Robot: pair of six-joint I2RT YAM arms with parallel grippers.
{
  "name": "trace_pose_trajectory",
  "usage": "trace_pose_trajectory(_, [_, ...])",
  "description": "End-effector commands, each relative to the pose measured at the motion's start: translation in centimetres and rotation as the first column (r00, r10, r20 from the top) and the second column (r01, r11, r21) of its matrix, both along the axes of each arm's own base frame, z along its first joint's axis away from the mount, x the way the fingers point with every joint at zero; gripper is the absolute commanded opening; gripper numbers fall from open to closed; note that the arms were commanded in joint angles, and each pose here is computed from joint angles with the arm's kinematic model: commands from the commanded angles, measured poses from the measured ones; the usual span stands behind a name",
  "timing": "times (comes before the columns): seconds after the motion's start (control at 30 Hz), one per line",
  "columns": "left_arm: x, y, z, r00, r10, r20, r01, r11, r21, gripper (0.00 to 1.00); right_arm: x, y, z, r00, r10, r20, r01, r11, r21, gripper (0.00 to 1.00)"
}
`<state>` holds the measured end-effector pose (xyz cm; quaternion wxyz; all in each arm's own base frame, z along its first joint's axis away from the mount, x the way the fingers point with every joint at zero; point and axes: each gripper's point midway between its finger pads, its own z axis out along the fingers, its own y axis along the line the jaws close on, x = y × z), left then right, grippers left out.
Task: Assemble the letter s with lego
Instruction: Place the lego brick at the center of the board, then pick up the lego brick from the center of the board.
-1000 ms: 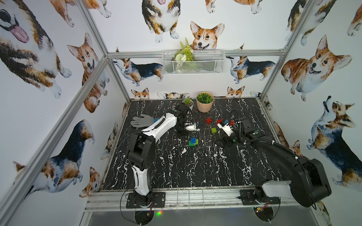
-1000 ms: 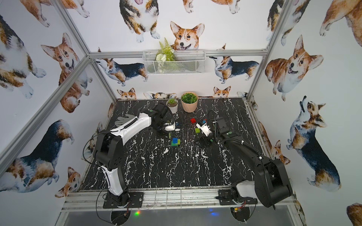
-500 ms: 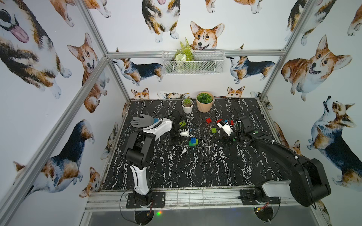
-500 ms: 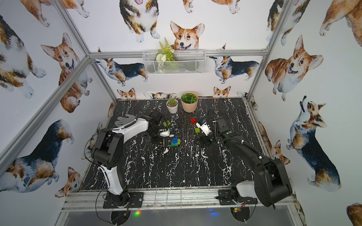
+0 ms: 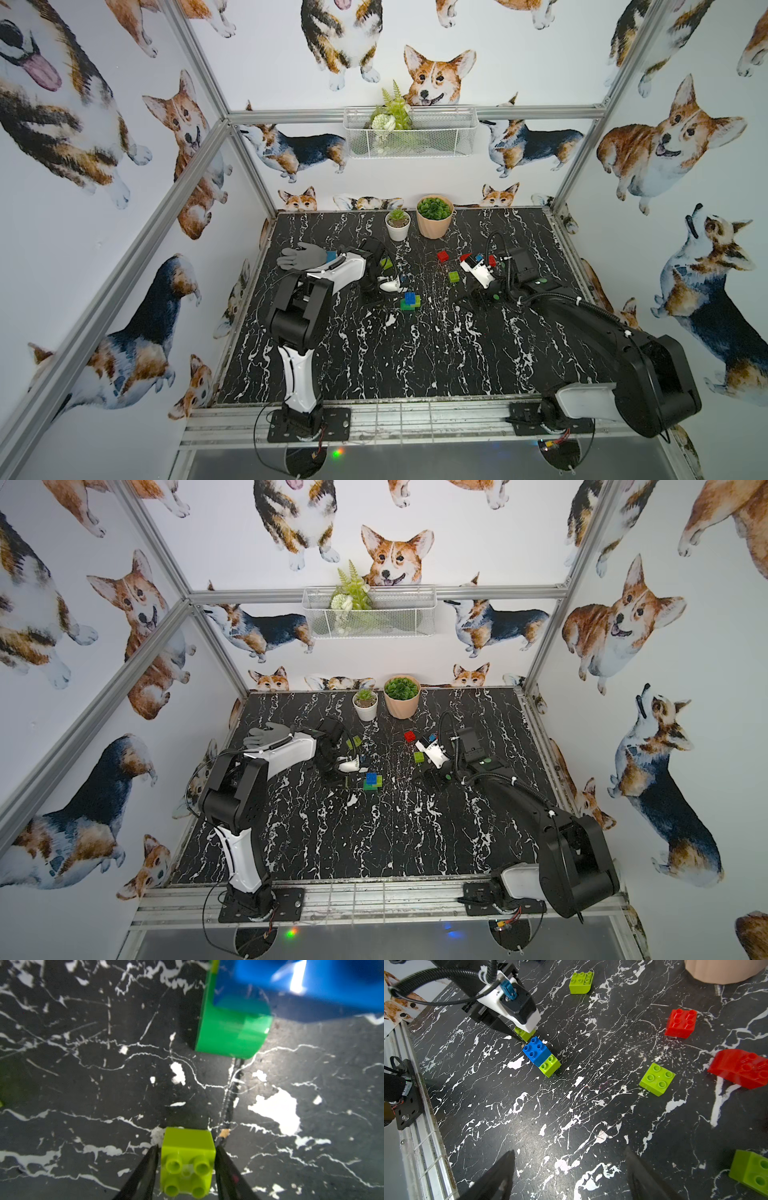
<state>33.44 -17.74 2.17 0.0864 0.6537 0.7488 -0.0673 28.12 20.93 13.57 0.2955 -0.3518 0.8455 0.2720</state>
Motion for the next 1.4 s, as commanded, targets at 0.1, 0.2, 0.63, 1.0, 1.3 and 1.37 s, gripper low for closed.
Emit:
trace_pose_trajectory(0.1, [0.1,0.4,0.3,0.999,-0.03,-0.015,0.03,1.0,0.005,0.48,0.1,0.1,0.4,1.0,0.014,0.017,-0.014,1.0,0.001,0.84])
trace_pose_trajectory(0.2, [0.2,0.3,0.5,0.999,-0.031,-0.013,0.031,1.0,-0.002,0.48,0.1,0.1,0.5,1.0,0.015,0.02,-0.015,1.0,-0.002,0.84])
trace_pose_trajectory(0.63, [1.7,-1.2,6.1,0.997,0.074,0.0,-0.074,0.993,-0.089,0.78,0.0,-0.3,1.4,0.999,0.008,0.047,-0.007,1.0,-0.018,0.85])
trace_pose_trajectory(1.0, [9.9,-2.1,5.5,0.973,0.222,0.066,-0.217,0.974,-0.07,0.79,0.3,-0.4,2.1,0.998,-0.001,0.062,0.002,1.0,-0.022,0.85])
trace_pose_trajectory(1.3, [14.7,-2.0,3.3,0.942,0.325,0.086,-0.316,0.944,-0.098,0.77,0.1,-1.1,1.6,0.998,-0.013,0.062,0.016,0.999,-0.046,0.86])
trace_pose_trajectory(1.37, [15.0,-2.4,3.0,0.945,0.32,0.072,-0.312,0.944,-0.107,0.77,0.1,-1.2,1.6,0.998,-0.013,0.061,0.016,0.999,-0.048,0.86])
